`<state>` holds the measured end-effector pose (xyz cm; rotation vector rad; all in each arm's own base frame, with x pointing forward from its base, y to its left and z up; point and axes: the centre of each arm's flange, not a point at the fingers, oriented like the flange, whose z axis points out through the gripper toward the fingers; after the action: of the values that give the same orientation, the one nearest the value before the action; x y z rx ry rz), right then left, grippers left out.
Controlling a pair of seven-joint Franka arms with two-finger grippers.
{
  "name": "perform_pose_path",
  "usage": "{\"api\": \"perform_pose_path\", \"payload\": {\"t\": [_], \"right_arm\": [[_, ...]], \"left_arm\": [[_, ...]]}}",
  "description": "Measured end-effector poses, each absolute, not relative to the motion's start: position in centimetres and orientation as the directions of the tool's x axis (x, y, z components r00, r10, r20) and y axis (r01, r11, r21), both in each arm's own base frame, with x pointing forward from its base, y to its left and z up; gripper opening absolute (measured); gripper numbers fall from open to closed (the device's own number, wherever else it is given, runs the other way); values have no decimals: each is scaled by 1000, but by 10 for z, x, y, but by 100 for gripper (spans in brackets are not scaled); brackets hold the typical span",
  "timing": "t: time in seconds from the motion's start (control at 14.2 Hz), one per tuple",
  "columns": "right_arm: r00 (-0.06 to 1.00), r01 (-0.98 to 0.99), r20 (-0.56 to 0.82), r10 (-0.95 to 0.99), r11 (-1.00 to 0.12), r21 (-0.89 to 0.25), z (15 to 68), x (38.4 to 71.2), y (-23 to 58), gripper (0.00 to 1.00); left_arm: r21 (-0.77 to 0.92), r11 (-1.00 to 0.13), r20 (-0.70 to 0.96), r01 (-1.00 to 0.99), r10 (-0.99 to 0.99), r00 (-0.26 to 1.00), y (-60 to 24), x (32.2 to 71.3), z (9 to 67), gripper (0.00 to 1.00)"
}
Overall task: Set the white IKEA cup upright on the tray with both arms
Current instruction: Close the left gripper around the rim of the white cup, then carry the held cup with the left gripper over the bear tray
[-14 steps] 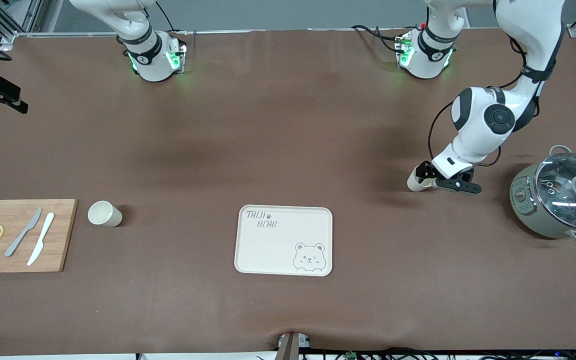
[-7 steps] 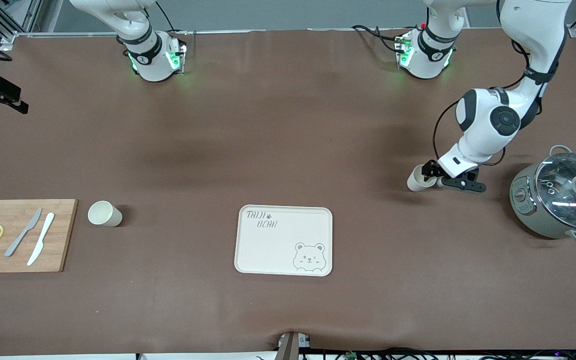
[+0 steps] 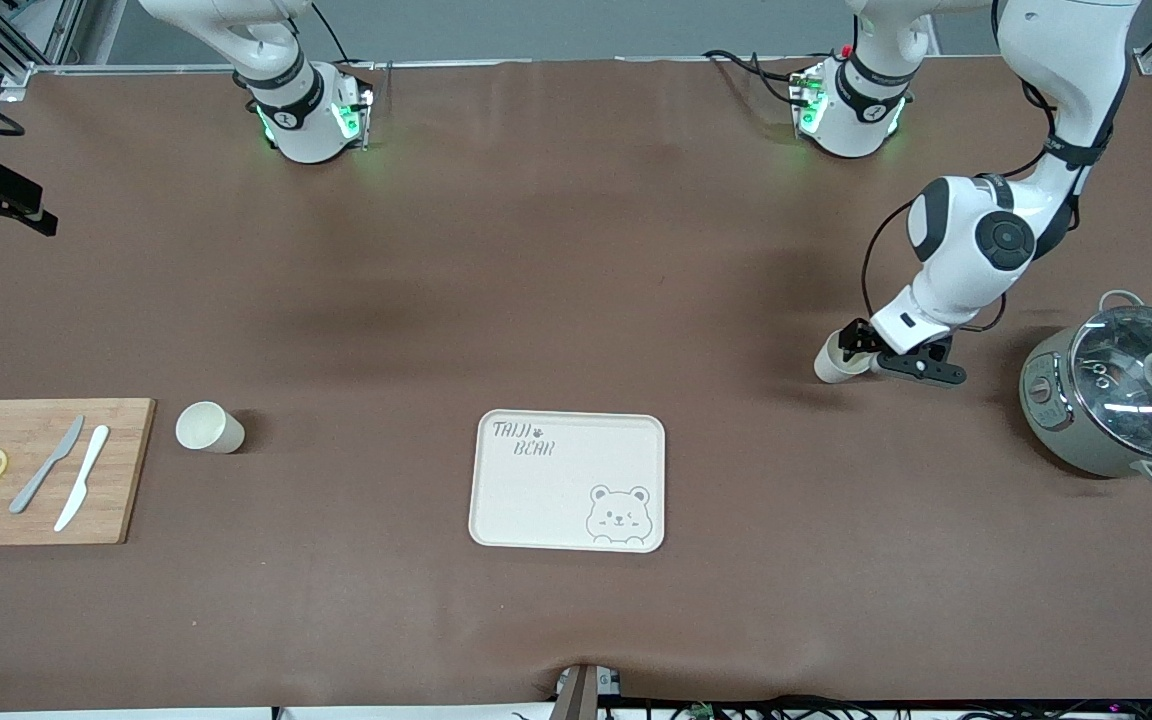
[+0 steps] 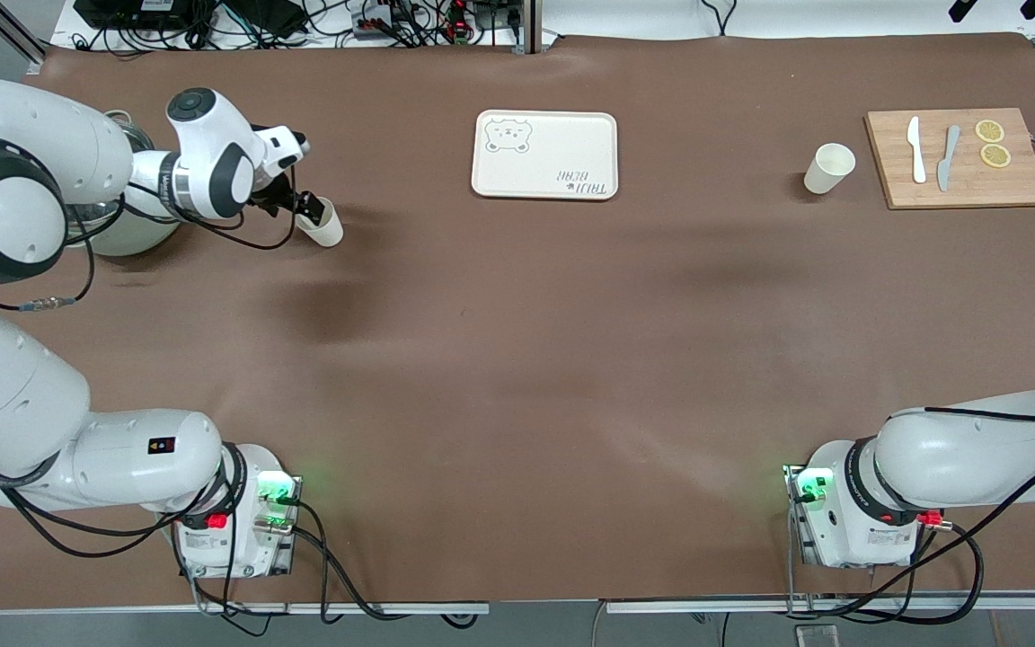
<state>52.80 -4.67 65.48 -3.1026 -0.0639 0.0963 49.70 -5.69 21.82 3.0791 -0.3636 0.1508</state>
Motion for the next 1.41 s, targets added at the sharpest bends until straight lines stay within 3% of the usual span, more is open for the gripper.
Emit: {"api": "perform_pose_path", "payload": {"t": [0.21, 0.35, 0.99, 1.41], "right_arm": [[997, 39, -64, 42, -999, -38, 653, 529, -47, 100], [997, 39, -65, 42, -999, -38, 652, 530, -47, 100], [995, 46, -83, 49, -998, -38, 642, 536, -43, 100], [996, 41, -84, 44, -998, -38, 642, 536, -46, 100]], "left_arm": [[30, -971, 107, -239, -235, 966, -66, 497, 219, 100], [30, -971, 112, -237, -233, 966, -65, 497, 220, 94], [28, -971, 122, -239, -234, 965, -66, 498, 222, 4], [32, -976, 162, -216, -209, 964, -84, 524, 248, 4]]}}
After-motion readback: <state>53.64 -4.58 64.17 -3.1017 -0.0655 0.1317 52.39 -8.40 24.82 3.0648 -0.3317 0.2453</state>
